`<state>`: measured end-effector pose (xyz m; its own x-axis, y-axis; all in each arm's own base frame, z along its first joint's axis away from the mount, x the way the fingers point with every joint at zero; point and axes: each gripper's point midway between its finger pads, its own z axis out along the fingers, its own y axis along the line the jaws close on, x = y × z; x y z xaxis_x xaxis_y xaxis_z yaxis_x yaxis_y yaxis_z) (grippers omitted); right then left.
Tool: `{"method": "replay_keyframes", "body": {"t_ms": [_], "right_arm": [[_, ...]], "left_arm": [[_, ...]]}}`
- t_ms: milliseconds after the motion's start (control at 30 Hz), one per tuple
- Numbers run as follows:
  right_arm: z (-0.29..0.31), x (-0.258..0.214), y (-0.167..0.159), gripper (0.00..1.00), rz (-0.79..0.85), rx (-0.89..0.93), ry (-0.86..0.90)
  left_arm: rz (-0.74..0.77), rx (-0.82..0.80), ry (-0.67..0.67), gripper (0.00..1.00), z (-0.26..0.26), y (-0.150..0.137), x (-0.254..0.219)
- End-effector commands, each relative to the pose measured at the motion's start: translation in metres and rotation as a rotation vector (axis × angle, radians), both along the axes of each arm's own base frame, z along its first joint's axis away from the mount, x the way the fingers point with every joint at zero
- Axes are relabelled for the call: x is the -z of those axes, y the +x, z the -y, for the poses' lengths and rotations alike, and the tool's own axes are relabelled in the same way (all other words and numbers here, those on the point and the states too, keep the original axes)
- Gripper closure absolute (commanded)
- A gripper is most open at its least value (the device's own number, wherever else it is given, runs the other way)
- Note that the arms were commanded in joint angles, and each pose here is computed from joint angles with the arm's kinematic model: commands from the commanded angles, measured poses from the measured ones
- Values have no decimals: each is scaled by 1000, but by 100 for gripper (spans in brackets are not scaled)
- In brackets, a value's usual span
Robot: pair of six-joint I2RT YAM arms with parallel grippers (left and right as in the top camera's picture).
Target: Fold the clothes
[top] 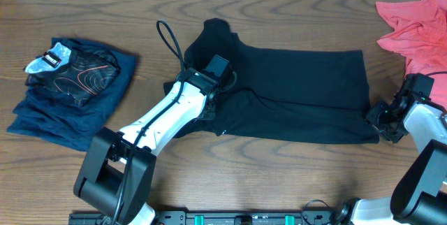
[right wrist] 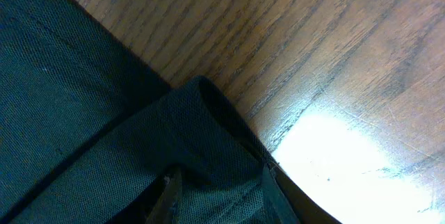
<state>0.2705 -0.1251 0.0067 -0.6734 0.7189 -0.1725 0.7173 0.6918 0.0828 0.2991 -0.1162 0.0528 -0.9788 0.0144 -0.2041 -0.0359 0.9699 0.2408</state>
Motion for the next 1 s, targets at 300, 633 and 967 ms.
{"method": "replay_keyframes", "body": {"t_ms": [300,633,967], "right_arm": [[0,-2,13,99,55,-36,21],[-14,-56,98,99,432,-156,138],[-8,-51,90,73,381,-159,99]], "left_arm": [[-9,-14,18,40,-4,-2,4],[-12,-14,20,40,-5,-2,4],[-12,-14,20,41,-5,-2,4]]}}
